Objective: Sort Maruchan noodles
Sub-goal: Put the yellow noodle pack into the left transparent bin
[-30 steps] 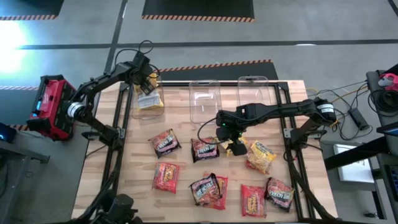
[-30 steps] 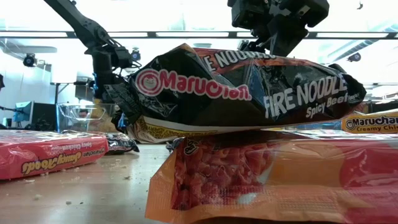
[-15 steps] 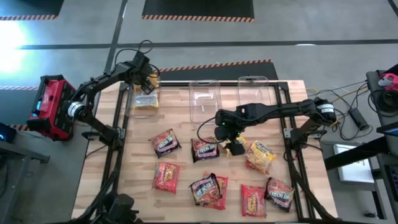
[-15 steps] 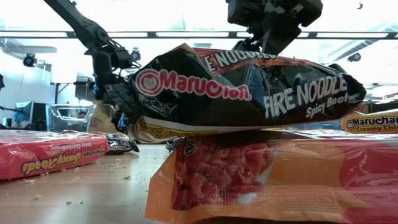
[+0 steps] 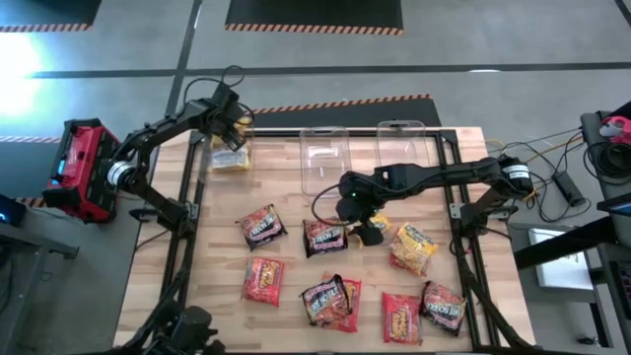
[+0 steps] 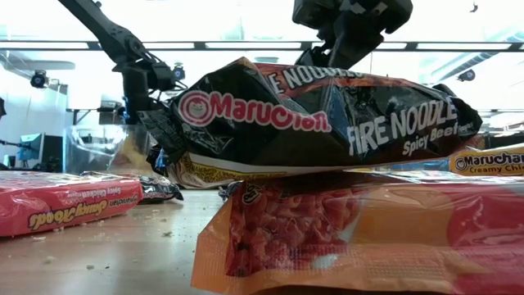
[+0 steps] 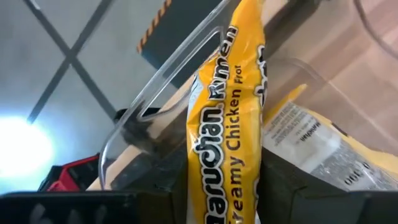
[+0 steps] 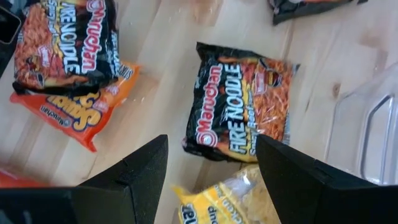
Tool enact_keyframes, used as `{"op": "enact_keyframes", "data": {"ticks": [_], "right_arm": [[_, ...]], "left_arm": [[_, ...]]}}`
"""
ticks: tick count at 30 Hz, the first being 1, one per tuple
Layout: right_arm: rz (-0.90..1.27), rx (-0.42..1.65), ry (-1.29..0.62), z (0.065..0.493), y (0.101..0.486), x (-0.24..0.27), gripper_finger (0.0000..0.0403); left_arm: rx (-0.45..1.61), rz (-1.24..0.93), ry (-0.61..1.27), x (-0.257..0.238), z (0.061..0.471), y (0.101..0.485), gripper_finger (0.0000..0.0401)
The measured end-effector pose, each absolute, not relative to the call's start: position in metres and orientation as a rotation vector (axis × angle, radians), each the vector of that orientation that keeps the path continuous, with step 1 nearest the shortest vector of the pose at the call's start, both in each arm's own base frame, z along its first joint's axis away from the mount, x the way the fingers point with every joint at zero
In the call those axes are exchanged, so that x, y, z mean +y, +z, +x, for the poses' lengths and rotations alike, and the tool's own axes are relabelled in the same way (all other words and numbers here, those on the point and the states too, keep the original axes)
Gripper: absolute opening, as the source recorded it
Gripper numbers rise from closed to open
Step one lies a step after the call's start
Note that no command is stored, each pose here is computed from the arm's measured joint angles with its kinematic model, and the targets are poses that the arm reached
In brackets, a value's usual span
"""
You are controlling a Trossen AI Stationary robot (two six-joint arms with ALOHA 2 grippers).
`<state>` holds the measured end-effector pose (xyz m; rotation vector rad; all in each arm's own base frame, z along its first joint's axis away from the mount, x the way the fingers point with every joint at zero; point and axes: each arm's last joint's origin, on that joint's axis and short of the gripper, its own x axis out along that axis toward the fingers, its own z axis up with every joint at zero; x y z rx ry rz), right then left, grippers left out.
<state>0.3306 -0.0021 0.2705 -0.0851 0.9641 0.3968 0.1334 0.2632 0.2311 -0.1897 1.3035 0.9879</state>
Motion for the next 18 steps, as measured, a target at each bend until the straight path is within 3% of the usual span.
{"op": "enact_keyframes", "data": {"ticks": [10,14,18], "right_arm": [[-0.087,0.956,0.396,0.331,0.271,-0.002,0.0231],[-0.087,0.956,0.396,0.331,0.271,-0.002,0.0231],[-0.087,0.956,0.396,0.331,0.271,-0.002,0.0231]], "left_arm": [[1.249,-0.194,0.969,0.260,0.132,0.240,0.0171],[1.208,-0.211,0.859,0.256,0.134,0.243,0.0168],[1.231,-0.189,0.890,0.257,0.133,0.243,0.0148]]}}
